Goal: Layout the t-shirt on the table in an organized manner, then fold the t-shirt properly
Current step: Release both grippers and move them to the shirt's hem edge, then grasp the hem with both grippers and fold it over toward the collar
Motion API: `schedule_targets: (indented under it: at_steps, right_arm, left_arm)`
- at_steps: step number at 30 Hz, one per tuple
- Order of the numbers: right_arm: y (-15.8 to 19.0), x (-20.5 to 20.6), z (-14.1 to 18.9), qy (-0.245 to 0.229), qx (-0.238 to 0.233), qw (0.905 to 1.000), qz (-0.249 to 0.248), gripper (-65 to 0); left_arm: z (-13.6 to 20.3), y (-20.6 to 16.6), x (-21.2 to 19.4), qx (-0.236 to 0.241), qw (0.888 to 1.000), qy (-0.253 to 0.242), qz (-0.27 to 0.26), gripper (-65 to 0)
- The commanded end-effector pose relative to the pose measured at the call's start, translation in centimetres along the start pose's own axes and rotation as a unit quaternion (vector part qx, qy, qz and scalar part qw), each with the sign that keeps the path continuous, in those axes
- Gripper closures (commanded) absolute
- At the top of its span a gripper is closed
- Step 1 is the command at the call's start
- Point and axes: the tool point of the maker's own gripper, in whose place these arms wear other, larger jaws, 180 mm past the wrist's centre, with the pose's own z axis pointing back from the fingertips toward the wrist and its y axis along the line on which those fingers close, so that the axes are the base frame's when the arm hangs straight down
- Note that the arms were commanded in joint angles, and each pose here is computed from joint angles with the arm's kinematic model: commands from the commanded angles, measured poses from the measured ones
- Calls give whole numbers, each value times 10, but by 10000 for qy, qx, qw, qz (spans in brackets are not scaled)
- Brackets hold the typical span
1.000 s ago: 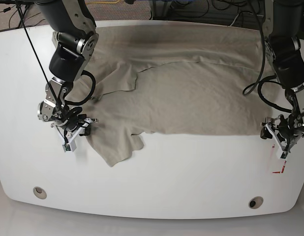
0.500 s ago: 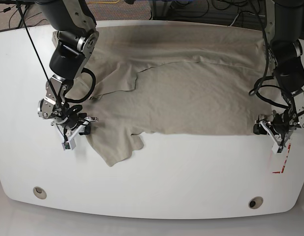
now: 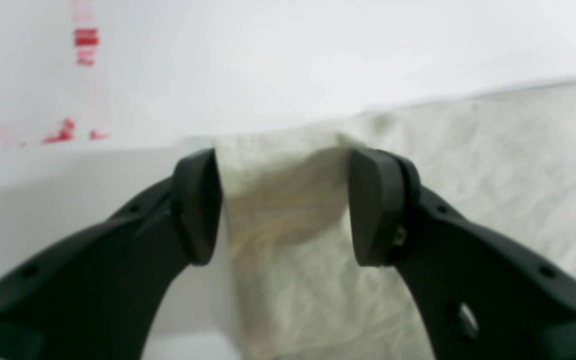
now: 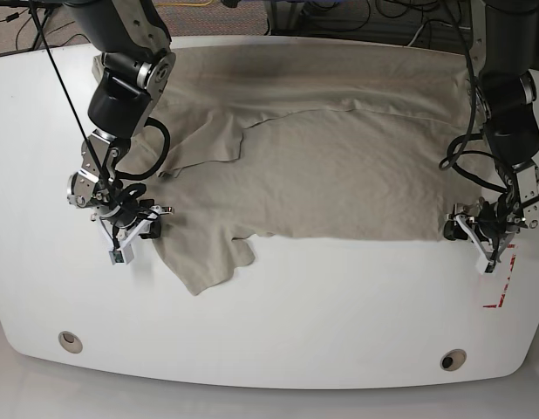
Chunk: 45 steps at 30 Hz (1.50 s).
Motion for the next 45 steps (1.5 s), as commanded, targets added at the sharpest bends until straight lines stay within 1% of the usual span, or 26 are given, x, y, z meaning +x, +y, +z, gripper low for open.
schedule_targets:
  at_steps: [1,2,4,6,7,9,11,14,17,21,24,29,32,36,40,45]
  right_arm:
    - [-6,9,3,9,-83,9999,96,-70]
    - [-6,9,3,9,-83,9999,96,-62]
    - [-6,9,4,13,-94,9999,109,-32]
    - [-6,10,4,11,-98,9999,115,-5]
    - [-6,11,4,10,-99,9999,128,0]
    - [-4,12,3,25,-85,9998,182,0]
    - [-1,13,1,77,-56,9993,349,0]
    - [6,16,-1,102,-9,9980,617,0]
    - [3,28,6,-51,-99,9968,790,0]
    - [0,39,17,-169,-261,9947,985,0]
    - [-4,53,28,-267,-426,9923,1132,0]
    - [-10,67,44,-298,-659,9887,1310,0]
    - [-13,66,53,-296,-785,9865,1405,0]
    - [-13,72,67,-438,-954,9820,1569,0]
    - [-15,65,79,-304,-1110,9794,1660,0]
    - [-17,59,95,-256,-1308,9746,1801,0]
  left_arm:
    - [1,-4,16,-45,9999,-133,-62,-262]
    - [0,-5,16,-53,9999,-142,-61,-196]
    - [0,-6,16,-61,9999,-143,-61,-88]
    - [-1,-7,16,-68,9999,-144,-60,-13]
    - [0,-7,17,-62,9998,-155,-69,0]
    - [-1,-8,15,-74,9999,-137,-62,0]
    - [-2,-9,10,-86,9999,-113,-54,0]
    - [0,-13,18,-66,9996,-229,-160,0]
    - [-1,-25,25,-100,9989,-346,-295,0]
    - [13,-21,41,101,9966,-583,-573,0]
    - [21,-20,45,220,9952,-598,-737,0]
    - [36,-20,54,417,9917,-672,-1011,0]
    - [44,-19,58,533,9898,-659,-1145,0]
    - [54,-19,63,673,9870,-668,-1295,0]
    - [63,-19,63,804,9847,-601,-1421,0]
    - [75,-22,63,951,9799,-653,-1625,0]
